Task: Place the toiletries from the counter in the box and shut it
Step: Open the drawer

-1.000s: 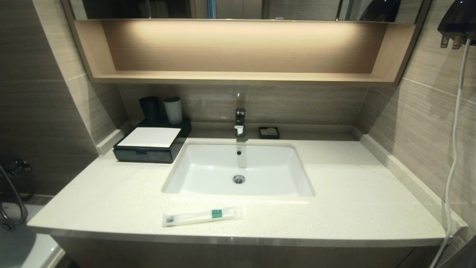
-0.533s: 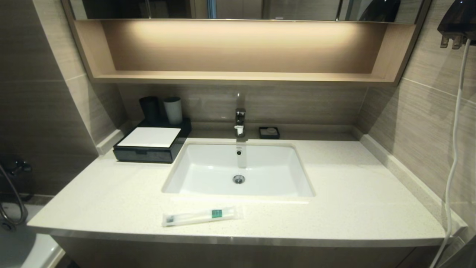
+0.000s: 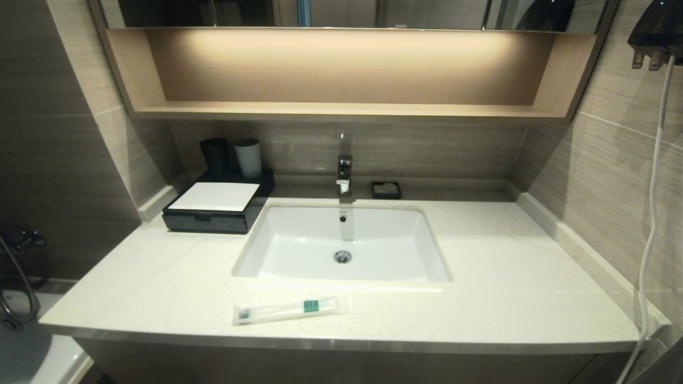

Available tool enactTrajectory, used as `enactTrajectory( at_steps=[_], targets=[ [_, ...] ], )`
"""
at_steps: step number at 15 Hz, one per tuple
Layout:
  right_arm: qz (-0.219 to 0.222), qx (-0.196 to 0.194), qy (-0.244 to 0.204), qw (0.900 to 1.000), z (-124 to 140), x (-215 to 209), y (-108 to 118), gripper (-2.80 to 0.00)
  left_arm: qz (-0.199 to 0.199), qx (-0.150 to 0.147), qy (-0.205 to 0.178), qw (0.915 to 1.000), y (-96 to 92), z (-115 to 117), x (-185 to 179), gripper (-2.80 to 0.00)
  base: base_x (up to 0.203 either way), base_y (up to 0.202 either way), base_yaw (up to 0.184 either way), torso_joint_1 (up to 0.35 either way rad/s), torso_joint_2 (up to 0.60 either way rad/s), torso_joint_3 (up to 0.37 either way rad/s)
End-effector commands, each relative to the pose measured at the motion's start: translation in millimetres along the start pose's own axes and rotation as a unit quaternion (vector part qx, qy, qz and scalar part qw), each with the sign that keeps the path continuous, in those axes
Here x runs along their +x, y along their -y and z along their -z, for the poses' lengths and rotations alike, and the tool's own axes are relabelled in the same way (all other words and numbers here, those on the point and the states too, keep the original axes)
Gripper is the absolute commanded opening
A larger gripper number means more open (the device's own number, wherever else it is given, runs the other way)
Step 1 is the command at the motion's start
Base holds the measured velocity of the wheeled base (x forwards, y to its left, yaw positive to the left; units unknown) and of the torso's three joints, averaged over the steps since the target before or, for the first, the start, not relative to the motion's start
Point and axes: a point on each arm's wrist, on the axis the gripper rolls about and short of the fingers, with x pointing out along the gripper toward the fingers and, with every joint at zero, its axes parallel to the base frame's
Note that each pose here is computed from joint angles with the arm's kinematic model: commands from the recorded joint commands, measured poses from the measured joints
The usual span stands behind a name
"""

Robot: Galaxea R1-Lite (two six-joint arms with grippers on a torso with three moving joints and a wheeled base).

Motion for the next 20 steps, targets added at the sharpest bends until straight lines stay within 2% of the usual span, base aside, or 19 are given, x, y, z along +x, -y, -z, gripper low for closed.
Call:
enactTrajectory(
  at_steps=[1, 3, 8, 9, 11, 13, 16, 20],
  targets=[
    [0.000, 0.000, 0.000, 1.000, 0.0, 0.0, 0.0, -2.80, 0.002, 0.012, -0.010, 0.9999, 0.3, 5.5, 1.4, -2.80, 0.000, 0.000, 0.000, 0.000, 0.00, 0.000],
    [0.000, 0.000, 0.000, 1.000, 0.0, 0.0, 0.0, -2.80, 0.004, 0.022, -0.010, 0.9997, 0.4, 5.4, 1.5, -2.80, 0.000, 0.000, 0.000, 0.000, 0.00, 0.000],
    [0.000, 0.000, 0.000, 1.000, 0.0, 0.0, 0.0, -2.80, 0.003, 0.019, 0.000, 0.9998, 0.1, -0.5, 0.0, -2.80, 0.000, 0.000, 0.000, 0.000, 0.00, 0.000],
    [0.000, 0.000, 0.000, 1.000, 0.0, 0.0, 0.0, -2.80, 0.004, 0.019, 0.017, 0.9997, -0.2, -12.0, -3.5, -2.80, 0.000, 0.000, 0.000, 0.000, 0.00, 0.000],
    [0.000, 0.000, 0.000, 1.000, 0.0, 0.0, 0.0, -2.80, 0.005, 0.020, 0.019, 0.9996, -0.7, -26.0, -10.3, -2.80, 0.000, 0.000, 0.000, 0.000, 0.00, 0.000],
    [0.000, 0.000, 0.000, 1.000, 0.0, 0.0, 0.0, -2.80, 0.004, 0.021, 0.040, 0.9990, -1.3, -42.2, -17.6, -2.80, 0.000, 0.000, 0.000, 0.000, 0.00, 0.000],
    [0.000, 0.000, 0.000, 1.000, 0.0, 0.0, 0.0, -2.80, 0.003, 0.021, 0.069, 0.9974, -2.8, -81.4, -31.4, -2.80, 0.000, 0.000, 0.000, 0.000, 0.00, 0.000],
    [0.000, 0.000, 0.000, 1.000, 0.0, 0.0, 0.0, -2.80, 0.003, 0.020, 0.038, 0.9991, -5.3, -134.1, -14.3, -2.80, 0.000, 0.000, 0.000, 0.000, 0.00, 0.000]
  ],
)
